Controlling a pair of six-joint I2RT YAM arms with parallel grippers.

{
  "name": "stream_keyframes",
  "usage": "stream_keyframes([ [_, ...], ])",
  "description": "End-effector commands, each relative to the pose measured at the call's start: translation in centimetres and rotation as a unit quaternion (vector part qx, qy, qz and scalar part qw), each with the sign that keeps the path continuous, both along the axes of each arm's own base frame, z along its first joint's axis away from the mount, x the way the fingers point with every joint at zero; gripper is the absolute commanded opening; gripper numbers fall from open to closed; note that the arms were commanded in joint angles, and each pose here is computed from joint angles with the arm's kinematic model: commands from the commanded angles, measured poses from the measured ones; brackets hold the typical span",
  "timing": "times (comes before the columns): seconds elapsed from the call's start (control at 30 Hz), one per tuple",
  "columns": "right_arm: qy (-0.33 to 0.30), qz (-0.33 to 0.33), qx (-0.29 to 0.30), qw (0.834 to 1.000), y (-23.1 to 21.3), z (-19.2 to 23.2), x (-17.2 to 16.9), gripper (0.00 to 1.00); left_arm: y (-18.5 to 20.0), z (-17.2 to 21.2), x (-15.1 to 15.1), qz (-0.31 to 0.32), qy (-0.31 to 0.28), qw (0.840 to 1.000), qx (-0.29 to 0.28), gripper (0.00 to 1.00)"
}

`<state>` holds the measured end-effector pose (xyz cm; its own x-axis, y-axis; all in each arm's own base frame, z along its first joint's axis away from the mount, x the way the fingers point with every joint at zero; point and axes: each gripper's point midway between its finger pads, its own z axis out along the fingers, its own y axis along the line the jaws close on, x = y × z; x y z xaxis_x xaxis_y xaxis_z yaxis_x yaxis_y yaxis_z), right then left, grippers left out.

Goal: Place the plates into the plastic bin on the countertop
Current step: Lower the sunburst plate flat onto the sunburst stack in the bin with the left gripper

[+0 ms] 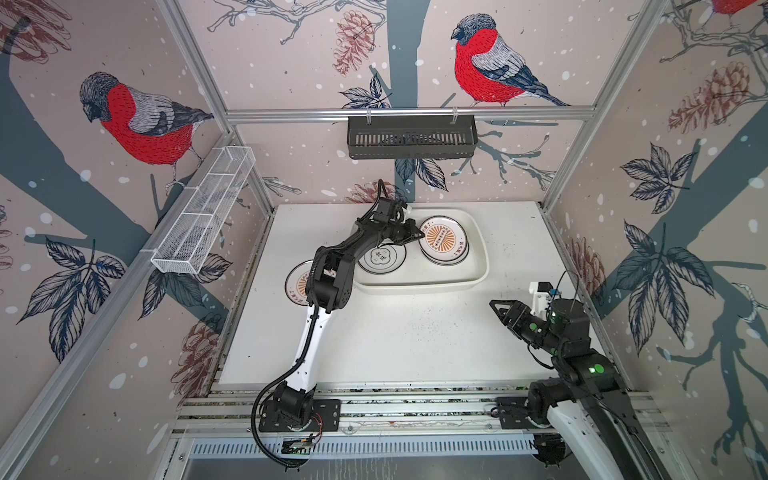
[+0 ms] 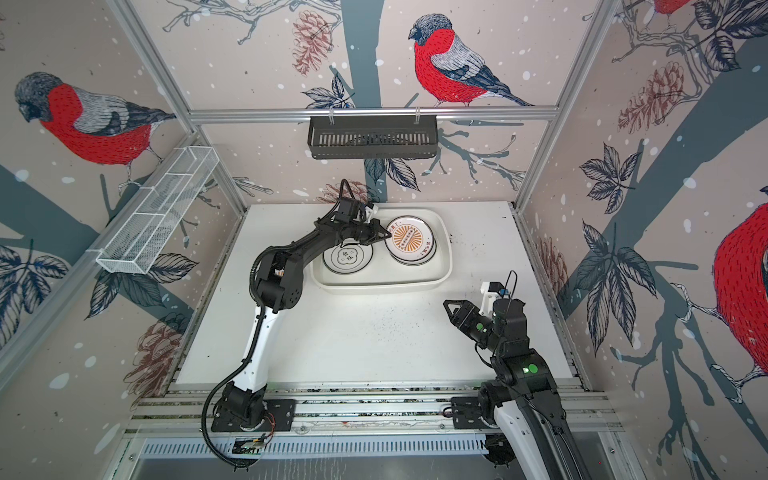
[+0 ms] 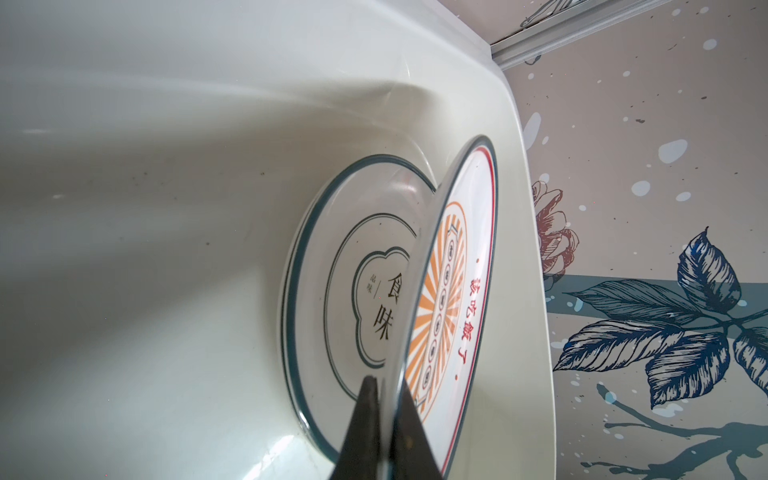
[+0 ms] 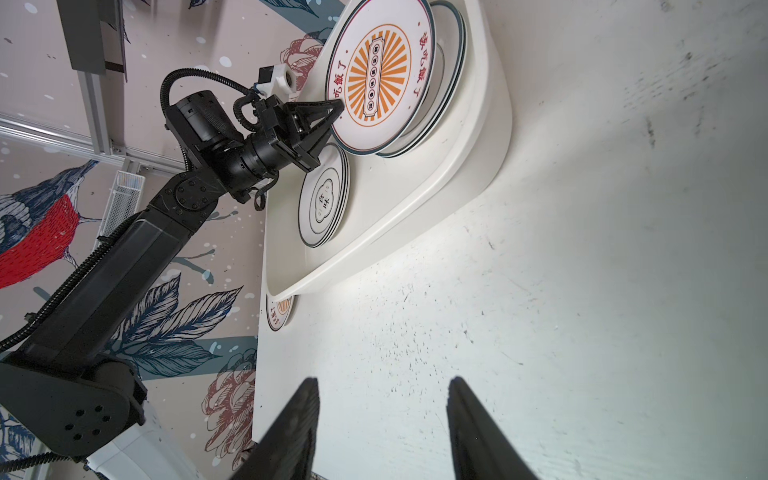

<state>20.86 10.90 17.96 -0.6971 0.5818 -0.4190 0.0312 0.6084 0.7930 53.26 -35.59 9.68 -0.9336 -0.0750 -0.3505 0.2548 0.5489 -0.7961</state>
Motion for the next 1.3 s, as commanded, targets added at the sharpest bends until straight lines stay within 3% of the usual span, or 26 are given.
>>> stream_keyframes([
  [0.0,-0.01,-0.005,0.006,1.0,0.0,0.4,0.3,0.51,-0.7,0.8,0.6,-0.002,-0.029,1.0,-0.009,0.07],
  [0.57,-0.005,-0.005,0.006,1.0,0.0,-0.5,0.3,0.51,-0.8,-0.2,0.6,-0.001,-0.028,1.0,0.005,0.15],
  [0.77,-0.005,-0.005,0.006,1.0,0.0,-0.7,0.3,0.51,-0.8,-0.4,0.4,-0.002,-0.026,1.0,0.006,0.27],
  [0.97,-0.007,-0.005,0.009,1.0,0.1,-0.7,0.5,0.51,-0.8,-0.1,0.4,-0.002,-0.028,1.0,0.007,0.3],
  [1.27,-0.012,-0.004,0.013,1.0,0.2,-0.3,0.7,0.51,-0.5,-0.1,0.0,-0.003,-0.028,0.999,0.015,0.51],
])
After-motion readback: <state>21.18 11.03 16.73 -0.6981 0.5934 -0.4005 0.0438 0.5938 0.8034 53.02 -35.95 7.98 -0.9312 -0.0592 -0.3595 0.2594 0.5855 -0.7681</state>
